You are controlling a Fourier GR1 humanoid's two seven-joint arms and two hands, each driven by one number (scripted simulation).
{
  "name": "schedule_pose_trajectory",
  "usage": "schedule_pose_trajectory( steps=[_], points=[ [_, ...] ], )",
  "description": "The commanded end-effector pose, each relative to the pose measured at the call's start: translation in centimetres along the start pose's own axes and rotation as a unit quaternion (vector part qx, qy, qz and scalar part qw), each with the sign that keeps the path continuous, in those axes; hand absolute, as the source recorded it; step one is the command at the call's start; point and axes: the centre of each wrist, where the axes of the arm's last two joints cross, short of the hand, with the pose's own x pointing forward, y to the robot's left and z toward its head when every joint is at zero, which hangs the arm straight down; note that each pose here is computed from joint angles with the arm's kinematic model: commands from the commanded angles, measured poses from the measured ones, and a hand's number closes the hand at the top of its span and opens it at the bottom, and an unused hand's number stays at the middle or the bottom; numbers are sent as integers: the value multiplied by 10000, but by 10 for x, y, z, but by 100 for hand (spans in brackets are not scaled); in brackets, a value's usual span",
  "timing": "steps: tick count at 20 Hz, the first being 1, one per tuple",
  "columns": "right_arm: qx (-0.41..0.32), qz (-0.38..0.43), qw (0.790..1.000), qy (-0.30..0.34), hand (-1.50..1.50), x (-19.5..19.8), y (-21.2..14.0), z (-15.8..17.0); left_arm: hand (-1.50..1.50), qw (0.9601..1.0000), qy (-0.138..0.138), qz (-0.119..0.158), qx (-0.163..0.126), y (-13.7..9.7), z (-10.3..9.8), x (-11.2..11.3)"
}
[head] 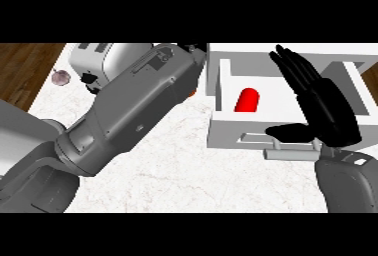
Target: Pick up the can, place it into the drawer and close the drawer
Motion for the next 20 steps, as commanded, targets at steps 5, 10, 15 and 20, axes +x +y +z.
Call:
schedule_pose_trajectory(
  steps=[5, 10, 15, 20],
  points=[
    [311, 906, 9952, 218, -150, -18, 60, -36, -150, 9998, 67, -83, 142, 41, -7, -7],
    [456, 1186, 9911, 404, -150, -39, 87, -51, -150, 9999, 75, 17, 129, 57, -9, 9],
    [373, 1423, 9877, 523, -150, -38, 118, -64, -150, 9997, 2, -175, 154, 67, -1, 14],
    [95, 1518, 9868, 556, -150, -59, 120, -71, -150, 9997, -73, -76, 208, 87, -11, 26]
  ],
)
